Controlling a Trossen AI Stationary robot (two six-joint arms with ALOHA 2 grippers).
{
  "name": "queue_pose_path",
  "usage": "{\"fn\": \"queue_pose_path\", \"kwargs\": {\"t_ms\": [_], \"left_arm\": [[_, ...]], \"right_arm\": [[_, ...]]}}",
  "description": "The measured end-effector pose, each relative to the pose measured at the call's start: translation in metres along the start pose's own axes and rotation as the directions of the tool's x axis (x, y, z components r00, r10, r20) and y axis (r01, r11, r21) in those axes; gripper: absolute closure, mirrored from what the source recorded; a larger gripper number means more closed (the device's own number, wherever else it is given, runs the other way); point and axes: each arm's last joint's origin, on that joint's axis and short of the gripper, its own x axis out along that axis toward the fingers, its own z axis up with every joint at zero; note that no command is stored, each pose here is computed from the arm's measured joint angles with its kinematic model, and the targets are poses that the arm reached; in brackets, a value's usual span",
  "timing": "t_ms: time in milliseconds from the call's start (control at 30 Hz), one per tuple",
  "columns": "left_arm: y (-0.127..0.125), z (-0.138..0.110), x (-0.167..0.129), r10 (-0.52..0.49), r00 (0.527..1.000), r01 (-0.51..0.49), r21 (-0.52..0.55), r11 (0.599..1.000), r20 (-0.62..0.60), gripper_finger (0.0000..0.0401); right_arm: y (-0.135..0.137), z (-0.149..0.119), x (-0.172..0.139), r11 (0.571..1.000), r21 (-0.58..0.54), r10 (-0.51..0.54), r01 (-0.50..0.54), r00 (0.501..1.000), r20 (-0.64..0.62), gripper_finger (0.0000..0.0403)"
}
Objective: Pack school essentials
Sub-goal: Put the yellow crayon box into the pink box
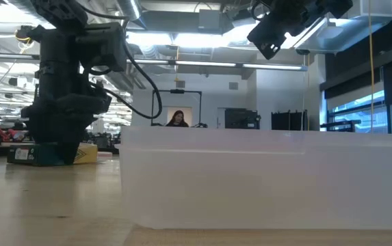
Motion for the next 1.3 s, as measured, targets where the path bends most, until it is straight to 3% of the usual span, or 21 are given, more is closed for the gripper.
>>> {"fn": "queue_pose_path", "kwargs": {"t_ms": [200, 467, 633, 800, 967, 1300], "left_arm": [[0.0, 0.0, 0.0, -0.005, 1.0, 0.005, -0.028, 1.0, -0.01, 0.0105], [-0.003, 0.003, -0.002, -0.018, 1.0, 0.017, -0.057, 0.998, -0.007, 0.0112], [-0.015, 0.013, -0.015, -0.097, 0.995, 0.097, -0.03, 0.995, -0.003, 0.0114], [-0.029, 0.026, -0.035, -0.203, 0.979, 0.203, 0.068, 0.977, -0.018, 0.0115], [-0.048, 0.035, -0.063, -0.3, 0.954, 0.294, 0.192, 0.936, 0.002, 0.0116], [-0.088, 0.021, -0.124, -0.466, 0.884, 0.428, 0.436, 0.791, -0.023, 0.0116]], "right_arm": [[0.0, 0.0, 0.0, 1.0, 0.0, 0.0, 0.0, 1.0, 0.0, 0.0373], [0.0, 0.0, 0.0, 1.0, 0.0, 0.0, 0.0, 1.0, 0.0, 0.0373], [0.0, 0.0, 0.0, 1.0, 0.001, 0.0, 0.0, 1.0, 0.0, 0.0373], [0.0, 0.0, 0.0, 1.0, 0.0, 0.0, 0.0, 1.0, 0.0, 0.0373], [0.0, 0.0, 0.0, 1.0, 0.0, 0.0, 0.0, 1.0, 0.0, 0.0373], [0.0, 0.0, 0.0, 1.0, -0.001, 0.0, 0.0, 1.0, 0.001, 0.0373]]}}
